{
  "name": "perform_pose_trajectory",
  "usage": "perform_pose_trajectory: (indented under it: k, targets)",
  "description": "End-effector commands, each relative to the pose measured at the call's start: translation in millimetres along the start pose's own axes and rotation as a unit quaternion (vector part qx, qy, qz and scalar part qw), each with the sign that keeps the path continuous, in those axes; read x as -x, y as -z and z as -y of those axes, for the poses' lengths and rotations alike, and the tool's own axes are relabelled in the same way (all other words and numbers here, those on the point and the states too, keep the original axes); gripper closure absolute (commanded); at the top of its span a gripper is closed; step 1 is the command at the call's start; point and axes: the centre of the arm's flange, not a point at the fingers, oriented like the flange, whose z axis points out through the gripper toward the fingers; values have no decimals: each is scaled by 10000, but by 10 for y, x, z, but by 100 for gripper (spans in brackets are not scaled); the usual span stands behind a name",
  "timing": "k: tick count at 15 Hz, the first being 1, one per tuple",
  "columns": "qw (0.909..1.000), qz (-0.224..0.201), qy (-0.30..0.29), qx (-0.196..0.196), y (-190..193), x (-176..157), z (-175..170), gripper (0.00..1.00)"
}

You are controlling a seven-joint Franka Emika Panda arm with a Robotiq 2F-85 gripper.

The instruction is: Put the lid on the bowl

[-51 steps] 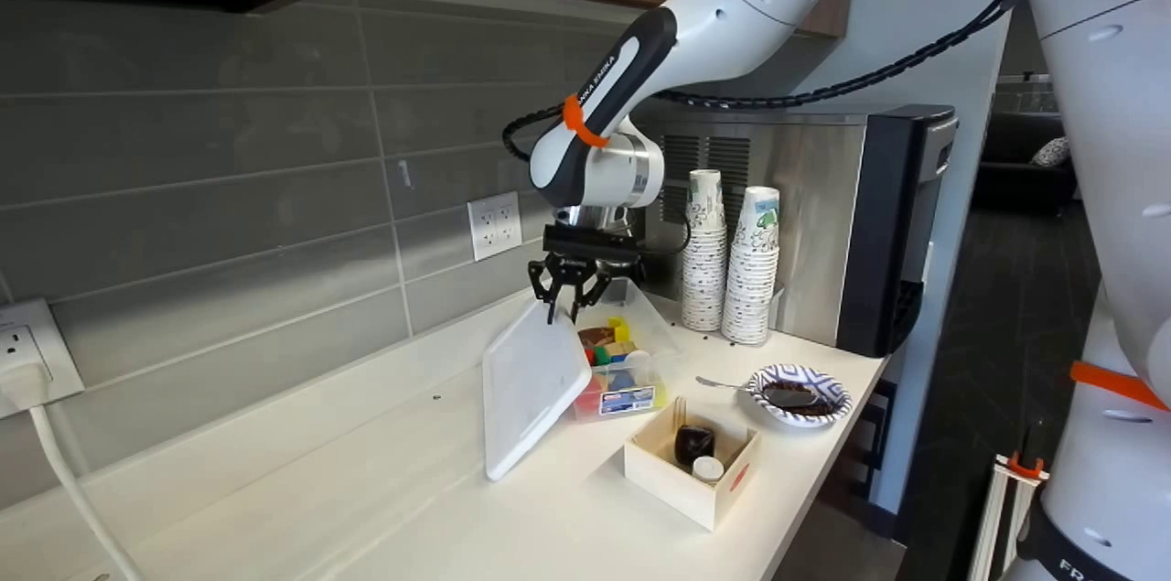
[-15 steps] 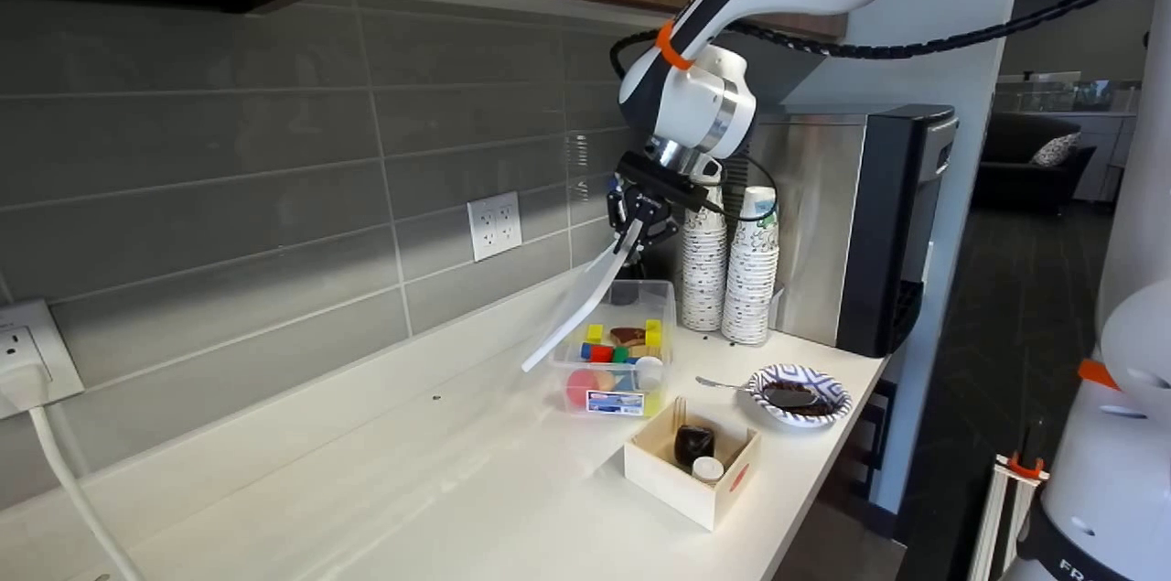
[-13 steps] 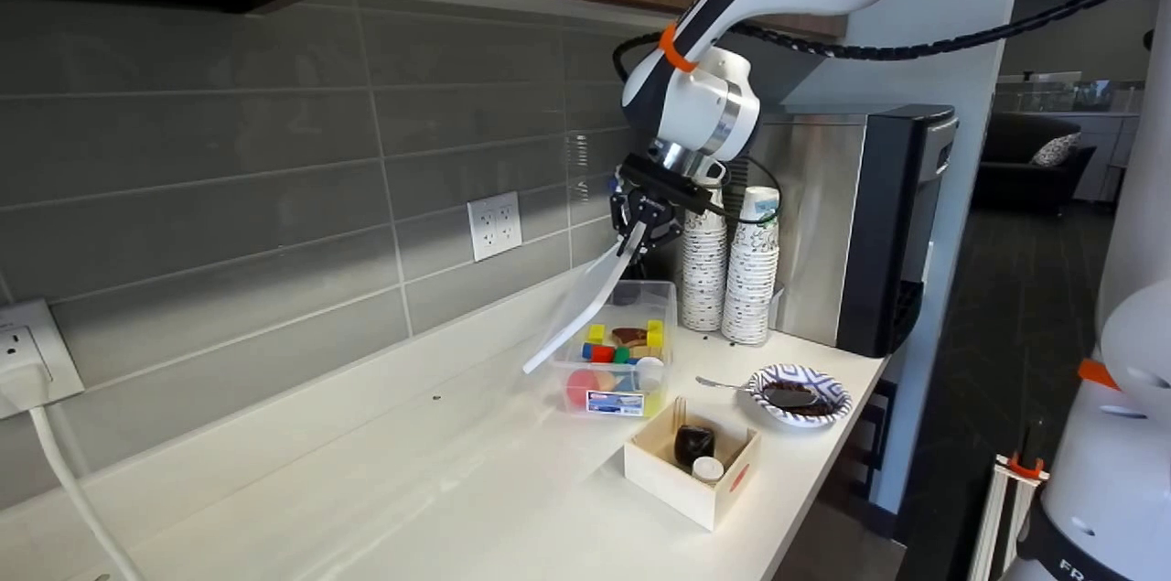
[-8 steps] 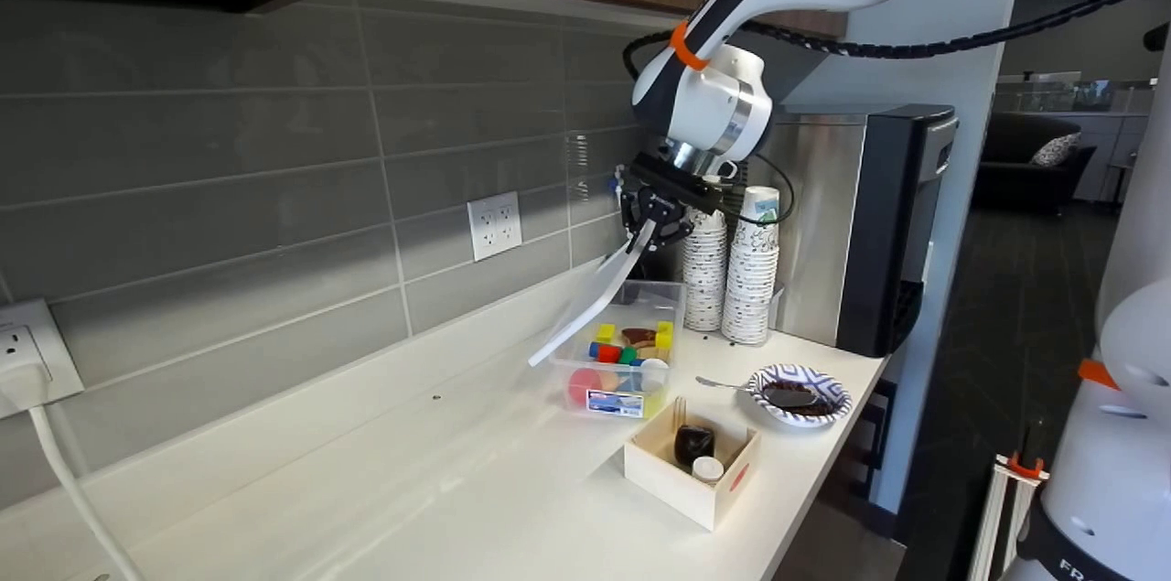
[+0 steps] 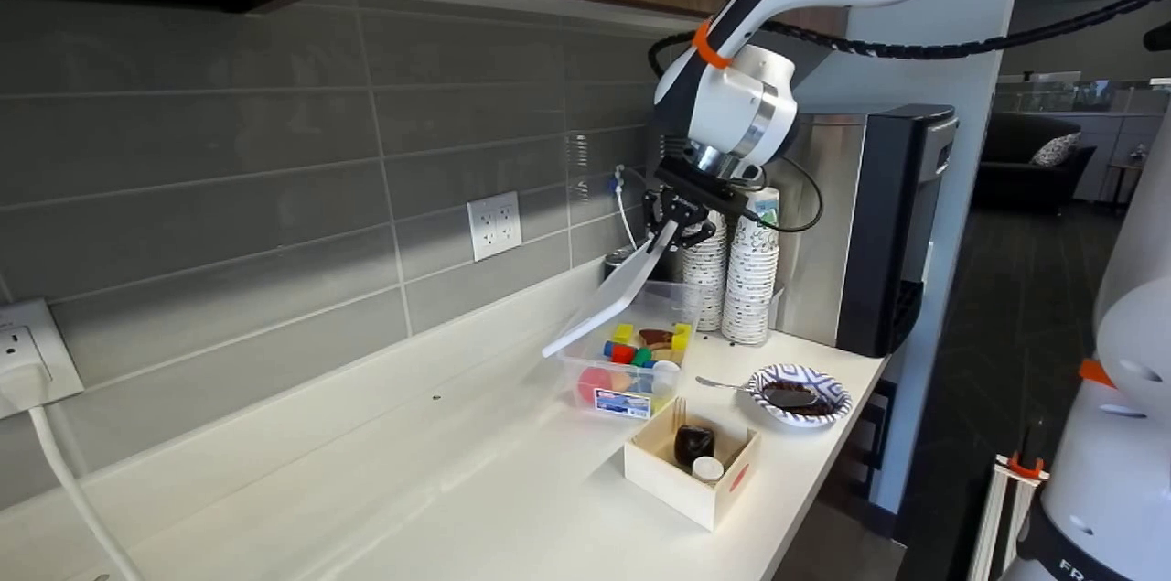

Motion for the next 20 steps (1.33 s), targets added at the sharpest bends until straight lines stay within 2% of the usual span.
perform_pose_trajectory:
  k: [1, 6, 15, 20]
  targets:
    - [9996, -109, 27, -248, 69, 83, -256, 94]
    - [9997, -80, 39, -247, -19, 105, -440, 94]
    - [9997, -197, 159, 57, -83, 134, -620, 94]
    - [9992, -222, 125, 314, -179, 163, -852, 94]
